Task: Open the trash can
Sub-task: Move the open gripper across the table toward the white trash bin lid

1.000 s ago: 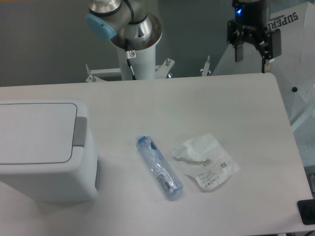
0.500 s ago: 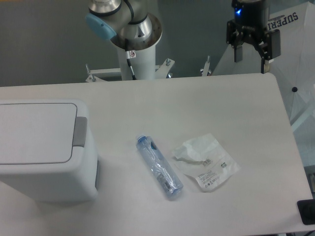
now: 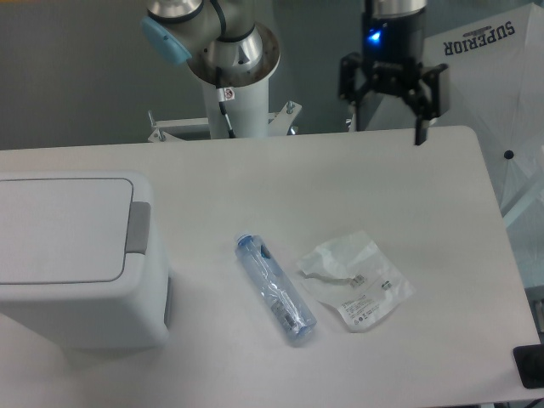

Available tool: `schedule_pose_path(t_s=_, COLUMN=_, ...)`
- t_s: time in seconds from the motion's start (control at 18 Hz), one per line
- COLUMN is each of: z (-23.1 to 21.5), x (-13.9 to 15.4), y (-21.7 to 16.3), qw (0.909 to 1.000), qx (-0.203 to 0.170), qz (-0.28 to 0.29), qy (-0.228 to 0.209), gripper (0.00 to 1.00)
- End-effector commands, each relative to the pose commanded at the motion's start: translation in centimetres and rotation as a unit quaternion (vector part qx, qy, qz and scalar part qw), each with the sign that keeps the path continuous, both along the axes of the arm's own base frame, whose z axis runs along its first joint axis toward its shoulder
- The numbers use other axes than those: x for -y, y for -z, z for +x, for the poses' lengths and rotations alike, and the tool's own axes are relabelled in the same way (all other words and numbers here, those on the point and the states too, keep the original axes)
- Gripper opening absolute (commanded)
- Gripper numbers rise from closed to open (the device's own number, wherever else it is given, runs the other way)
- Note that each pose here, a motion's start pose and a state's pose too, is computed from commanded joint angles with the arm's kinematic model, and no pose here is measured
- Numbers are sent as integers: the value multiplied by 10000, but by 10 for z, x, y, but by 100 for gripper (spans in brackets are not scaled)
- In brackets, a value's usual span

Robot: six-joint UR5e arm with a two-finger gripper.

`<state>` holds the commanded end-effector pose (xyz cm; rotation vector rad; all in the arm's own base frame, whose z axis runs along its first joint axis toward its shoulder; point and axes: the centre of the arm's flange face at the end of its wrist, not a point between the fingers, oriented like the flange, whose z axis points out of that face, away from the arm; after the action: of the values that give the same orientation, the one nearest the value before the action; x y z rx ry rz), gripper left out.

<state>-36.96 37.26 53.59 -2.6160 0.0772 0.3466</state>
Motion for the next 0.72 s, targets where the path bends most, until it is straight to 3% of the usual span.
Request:
schedule_pose_path(t_s=0.11, z=15, x=-16, y=-4, qw=9978, qx=359, qz=408, qy=-383, gripper=100)
schedule_pose_path(t_s=0.33, z=53, x=-52, y=-4, qw=9845, qx=1081, qz=894, qy=-1057, gripper=100)
schedule_pose_path(t_s=0.5, z=79, x=-85, y=4, qw=9732, qx=1631, qz=1068, qy=-1218, gripper=100)
schedule_pose_path(t_s=0.72, z=106, x=-124, y=19, qw=9617, qx=2046, qz=1184, qy=-1386, gripper=100)
